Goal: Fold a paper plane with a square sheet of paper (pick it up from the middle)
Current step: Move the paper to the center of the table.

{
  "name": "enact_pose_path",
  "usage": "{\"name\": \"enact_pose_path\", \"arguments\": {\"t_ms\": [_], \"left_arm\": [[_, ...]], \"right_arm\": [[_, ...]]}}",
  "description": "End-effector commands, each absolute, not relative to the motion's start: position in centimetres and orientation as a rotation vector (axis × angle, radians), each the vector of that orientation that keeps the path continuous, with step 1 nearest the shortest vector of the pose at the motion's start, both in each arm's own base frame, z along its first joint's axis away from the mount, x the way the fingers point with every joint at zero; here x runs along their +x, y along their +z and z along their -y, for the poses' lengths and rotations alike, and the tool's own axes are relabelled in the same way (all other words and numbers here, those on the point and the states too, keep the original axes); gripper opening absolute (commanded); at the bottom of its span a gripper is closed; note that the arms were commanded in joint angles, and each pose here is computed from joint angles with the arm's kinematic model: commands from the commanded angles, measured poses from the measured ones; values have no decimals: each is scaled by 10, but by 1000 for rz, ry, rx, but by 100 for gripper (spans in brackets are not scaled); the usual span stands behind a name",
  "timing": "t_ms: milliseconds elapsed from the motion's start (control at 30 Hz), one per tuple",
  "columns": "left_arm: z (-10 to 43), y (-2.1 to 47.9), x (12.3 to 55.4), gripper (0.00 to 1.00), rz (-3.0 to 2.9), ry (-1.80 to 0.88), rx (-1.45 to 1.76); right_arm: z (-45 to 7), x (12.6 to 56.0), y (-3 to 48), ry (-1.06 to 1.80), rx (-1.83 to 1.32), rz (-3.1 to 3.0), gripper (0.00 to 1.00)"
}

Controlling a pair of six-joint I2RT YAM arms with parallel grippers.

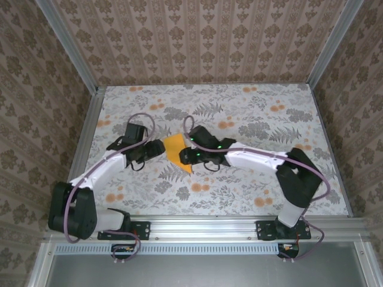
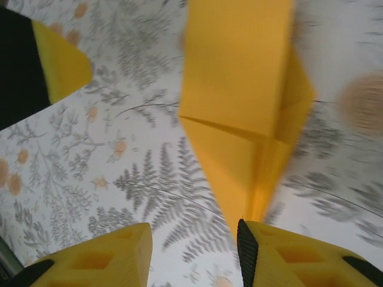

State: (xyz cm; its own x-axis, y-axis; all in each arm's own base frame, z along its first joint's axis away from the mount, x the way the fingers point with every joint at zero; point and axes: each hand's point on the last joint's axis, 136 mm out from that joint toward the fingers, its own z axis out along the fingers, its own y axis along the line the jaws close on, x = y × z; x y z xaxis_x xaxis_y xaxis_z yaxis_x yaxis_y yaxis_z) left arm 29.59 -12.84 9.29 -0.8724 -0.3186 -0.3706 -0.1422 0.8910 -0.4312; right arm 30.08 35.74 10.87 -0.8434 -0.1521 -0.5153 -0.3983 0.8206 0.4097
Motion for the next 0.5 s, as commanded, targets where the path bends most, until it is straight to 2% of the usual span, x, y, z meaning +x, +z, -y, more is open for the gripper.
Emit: {"name": "enact_pose_path", "arguments": {"t_ms": [0, 167, 467], "left_arm": [[123, 98, 290, 75, -2584, -602, -396], [116, 95, 282, 76, -2589, -596, -407], [115, 92, 281, 77, -2593, -596, -406]], "right_arm": [[-381, 303, 98, 749, -475, -2569, 40], [-398, 317, 67, 714, -496, -2634, 38], [-375, 332, 27, 544, -460, -2710, 39]]}}
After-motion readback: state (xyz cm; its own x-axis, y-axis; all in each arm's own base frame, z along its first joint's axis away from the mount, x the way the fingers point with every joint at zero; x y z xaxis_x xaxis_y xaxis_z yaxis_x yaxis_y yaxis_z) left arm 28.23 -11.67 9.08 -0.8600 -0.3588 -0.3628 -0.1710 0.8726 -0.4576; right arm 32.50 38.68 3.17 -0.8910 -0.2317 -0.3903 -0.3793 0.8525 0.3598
